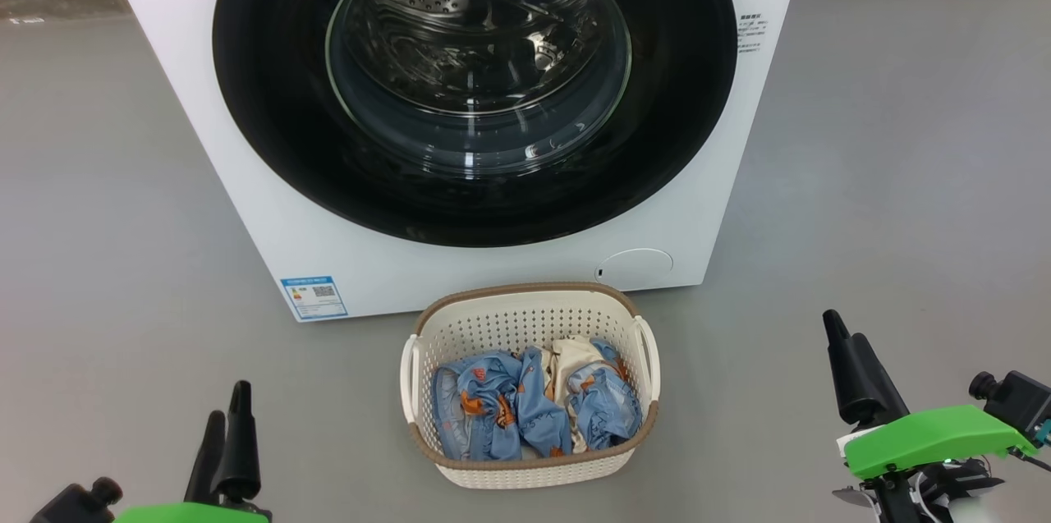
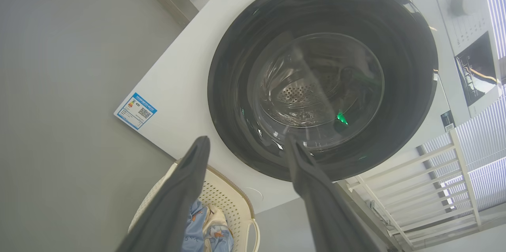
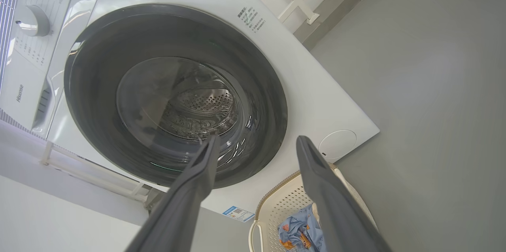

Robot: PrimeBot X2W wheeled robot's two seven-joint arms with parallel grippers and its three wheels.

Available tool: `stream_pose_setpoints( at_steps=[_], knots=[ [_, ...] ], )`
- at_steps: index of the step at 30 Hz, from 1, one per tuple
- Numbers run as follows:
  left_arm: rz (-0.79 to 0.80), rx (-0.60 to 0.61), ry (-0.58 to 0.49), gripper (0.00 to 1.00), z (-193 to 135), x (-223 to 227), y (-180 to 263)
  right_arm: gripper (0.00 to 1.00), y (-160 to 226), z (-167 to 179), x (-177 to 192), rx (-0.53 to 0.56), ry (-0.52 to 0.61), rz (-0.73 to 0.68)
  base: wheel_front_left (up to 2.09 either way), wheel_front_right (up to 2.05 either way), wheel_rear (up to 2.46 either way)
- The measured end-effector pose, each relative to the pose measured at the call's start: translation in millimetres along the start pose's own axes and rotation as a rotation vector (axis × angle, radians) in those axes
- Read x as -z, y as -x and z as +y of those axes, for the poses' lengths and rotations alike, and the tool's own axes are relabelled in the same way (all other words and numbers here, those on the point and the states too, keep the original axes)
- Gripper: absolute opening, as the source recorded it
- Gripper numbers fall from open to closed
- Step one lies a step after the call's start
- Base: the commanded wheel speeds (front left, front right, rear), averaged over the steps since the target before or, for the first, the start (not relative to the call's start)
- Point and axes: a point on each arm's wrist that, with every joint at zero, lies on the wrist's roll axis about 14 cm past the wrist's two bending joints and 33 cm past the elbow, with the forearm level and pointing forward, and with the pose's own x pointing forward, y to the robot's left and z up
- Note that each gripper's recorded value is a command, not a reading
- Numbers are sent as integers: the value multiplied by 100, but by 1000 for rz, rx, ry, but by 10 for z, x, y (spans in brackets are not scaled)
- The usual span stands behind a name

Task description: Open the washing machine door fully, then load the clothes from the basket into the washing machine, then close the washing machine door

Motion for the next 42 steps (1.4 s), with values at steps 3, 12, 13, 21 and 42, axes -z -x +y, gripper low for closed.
stream_pose_setpoints(
  at_steps=[3,12,13,21,42],
  knots=[
    [-2,1,-36,100,-3,-2,-11,100,2,-2,15,-1,50,2,0,0,0],
    [-12,11,-132,100,-23,-15,-25,100,-37,33,8,-14,180,-2,0,0,0],
    [-14,15,-145,100,-34,-20,-30,100,-35,31,15,-14,193,0,0,0,0],
    [-36,34,-229,100,-90,-63,-33,100,-72,107,74,-43,290,10,0,0,0],
    [-81,81,-457,100,-194,-137,-48,100,-143,258,77,-117,549,-7,0,0,0]
  ],
)
